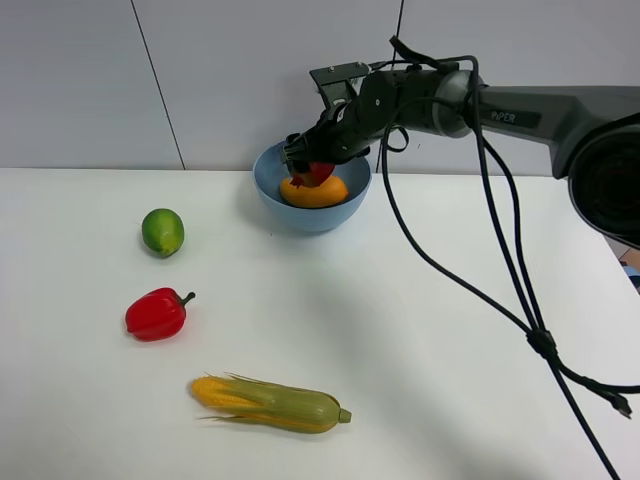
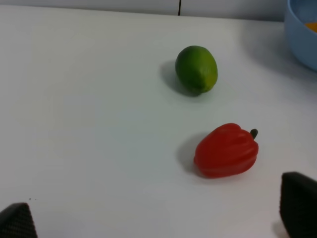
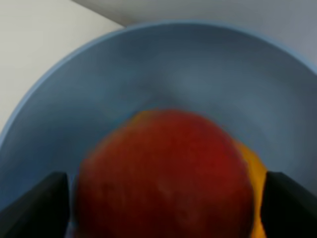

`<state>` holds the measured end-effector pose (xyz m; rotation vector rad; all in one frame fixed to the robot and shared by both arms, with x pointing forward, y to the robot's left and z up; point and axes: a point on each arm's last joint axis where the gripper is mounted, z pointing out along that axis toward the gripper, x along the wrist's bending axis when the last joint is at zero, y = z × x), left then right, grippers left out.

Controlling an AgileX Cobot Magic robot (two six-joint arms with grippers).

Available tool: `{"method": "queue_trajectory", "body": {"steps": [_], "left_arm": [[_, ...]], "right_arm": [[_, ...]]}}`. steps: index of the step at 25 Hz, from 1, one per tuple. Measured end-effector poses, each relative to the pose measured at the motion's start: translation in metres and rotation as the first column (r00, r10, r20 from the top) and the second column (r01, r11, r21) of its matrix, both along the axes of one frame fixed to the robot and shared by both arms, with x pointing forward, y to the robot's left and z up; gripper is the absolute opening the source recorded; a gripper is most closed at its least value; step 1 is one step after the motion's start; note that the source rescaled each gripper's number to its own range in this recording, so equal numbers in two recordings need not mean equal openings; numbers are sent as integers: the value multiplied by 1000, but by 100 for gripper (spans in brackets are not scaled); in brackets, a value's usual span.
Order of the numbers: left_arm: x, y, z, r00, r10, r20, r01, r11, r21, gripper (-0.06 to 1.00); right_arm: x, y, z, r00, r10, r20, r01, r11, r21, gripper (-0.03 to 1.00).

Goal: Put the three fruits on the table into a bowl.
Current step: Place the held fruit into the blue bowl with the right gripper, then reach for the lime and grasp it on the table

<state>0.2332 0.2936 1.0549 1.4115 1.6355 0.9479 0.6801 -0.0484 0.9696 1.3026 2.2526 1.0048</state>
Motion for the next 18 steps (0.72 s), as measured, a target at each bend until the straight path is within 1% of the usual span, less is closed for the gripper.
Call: {"method": "queue_trajectory", "body": {"steps": [1, 2, 4, 8, 11, 12, 15, 17, 18], "left_arm": [[0, 0, 0, 1000, 0, 0, 0, 1000, 0, 100], [0, 0, 0, 1000, 0, 0, 0, 1000, 0, 100], [0, 0, 0, 1000, 0, 0, 0, 1000, 0, 100], [0, 0, 0, 1000, 0, 0, 0, 1000, 0, 100], [0, 0, 0, 1000, 0, 0, 0, 1000, 0, 100], [0, 0, 0, 1000, 0, 0, 0, 1000, 0, 100], [0, 0, 0, 1000, 0, 0, 0, 1000, 0, 100], [0, 0, 0, 1000, 0, 0, 0, 1000, 0, 100], [0, 0, 0, 1000, 0, 0, 0, 1000, 0, 100]], "right_arm": [[0, 0, 2, 1000, -6, 5, 6, 1000, 9, 34], [0, 0, 6, 1000, -15, 6, 15, 1000, 20, 38], [-1, -1, 16, 999, -42, 12, 41, 997, 61, 42], [-3, -2, 42, 995, -77, 60, 68, 989, 131, 44], [-10, 0, 60, 994, -72, 78, 59, 986, 154, 44], [-10, 0, 60, 994, -72, 78, 59, 986, 154, 44], [-24, -1, 90, 994, -44, 99, 29, 988, 149, 44], [-40, -8, 124, 991, -27, 132, 8, 989, 146, 44], [-49, -14, 144, 986, -23, 164, -1, 990, 144, 44]]}}
